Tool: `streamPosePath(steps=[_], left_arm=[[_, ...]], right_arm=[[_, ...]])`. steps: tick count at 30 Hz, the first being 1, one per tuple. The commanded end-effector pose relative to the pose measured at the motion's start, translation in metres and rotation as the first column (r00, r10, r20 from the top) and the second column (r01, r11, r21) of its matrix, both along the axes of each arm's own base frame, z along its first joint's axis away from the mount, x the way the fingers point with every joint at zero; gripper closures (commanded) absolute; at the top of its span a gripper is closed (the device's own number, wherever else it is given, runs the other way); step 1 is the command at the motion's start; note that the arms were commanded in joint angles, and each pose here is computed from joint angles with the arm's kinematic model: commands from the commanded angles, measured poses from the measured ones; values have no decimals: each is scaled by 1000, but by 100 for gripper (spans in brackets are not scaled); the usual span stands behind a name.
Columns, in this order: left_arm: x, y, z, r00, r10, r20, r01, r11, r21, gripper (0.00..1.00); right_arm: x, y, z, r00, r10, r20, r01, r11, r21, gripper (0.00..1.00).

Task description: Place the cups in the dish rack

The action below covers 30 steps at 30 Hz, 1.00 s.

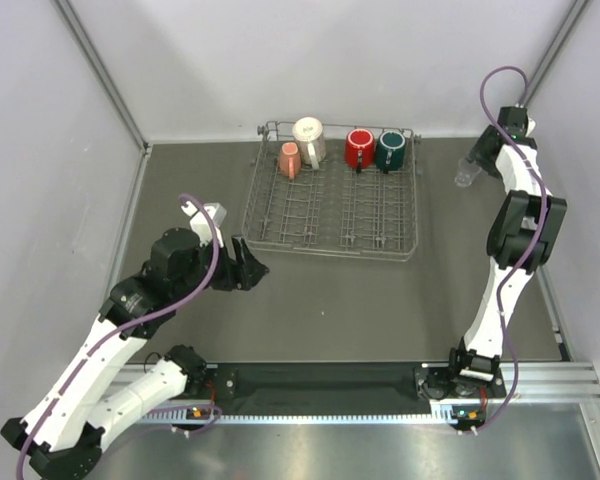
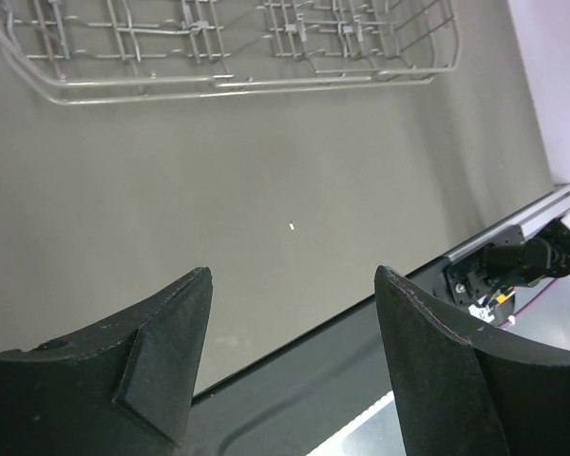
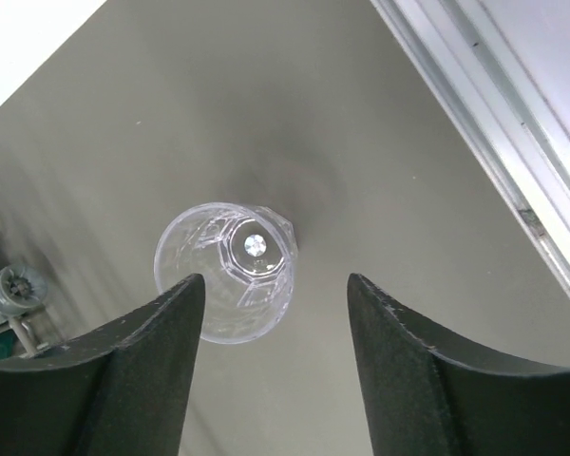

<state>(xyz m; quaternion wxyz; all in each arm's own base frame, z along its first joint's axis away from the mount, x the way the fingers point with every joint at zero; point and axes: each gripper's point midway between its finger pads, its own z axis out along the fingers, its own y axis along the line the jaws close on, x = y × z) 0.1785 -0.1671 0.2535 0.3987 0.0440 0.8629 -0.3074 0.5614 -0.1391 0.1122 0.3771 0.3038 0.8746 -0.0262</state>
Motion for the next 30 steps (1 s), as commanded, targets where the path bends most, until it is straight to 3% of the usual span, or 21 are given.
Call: streamPosePath(steps=[1, 9, 14, 20, 24, 30], left_arm=[[1, -4, 21, 998, -8, 67, 12, 998, -64, 26], [-9, 6, 14, 999, 21, 44, -18, 998, -63, 25], [-10, 8, 13, 999, 37, 31, -35, 997, -73, 25], [-11, 8, 17, 999, 42, 32, -39, 996, -80, 25], [-11, 6, 21, 999, 39, 32, -36, 995, -94, 25], [-10, -1, 33, 999, 7, 41, -2, 994, -110, 24]], right_arm=[[15, -6, 4, 999, -6, 46, 6, 1000, 7, 41], [13, -4, -17, 999, -34, 17, 34, 999, 37, 46], [17, -2, -23, 999, -40, 15, 39, 998, 50, 56], [25, 3, -18, 999, -24, 35, 21, 997, 77, 74], [25, 10, -8, 999, -19, 38, 16, 995, 94, 100], [20, 18, 39, 997, -18, 79, 8, 993, 122, 100]])
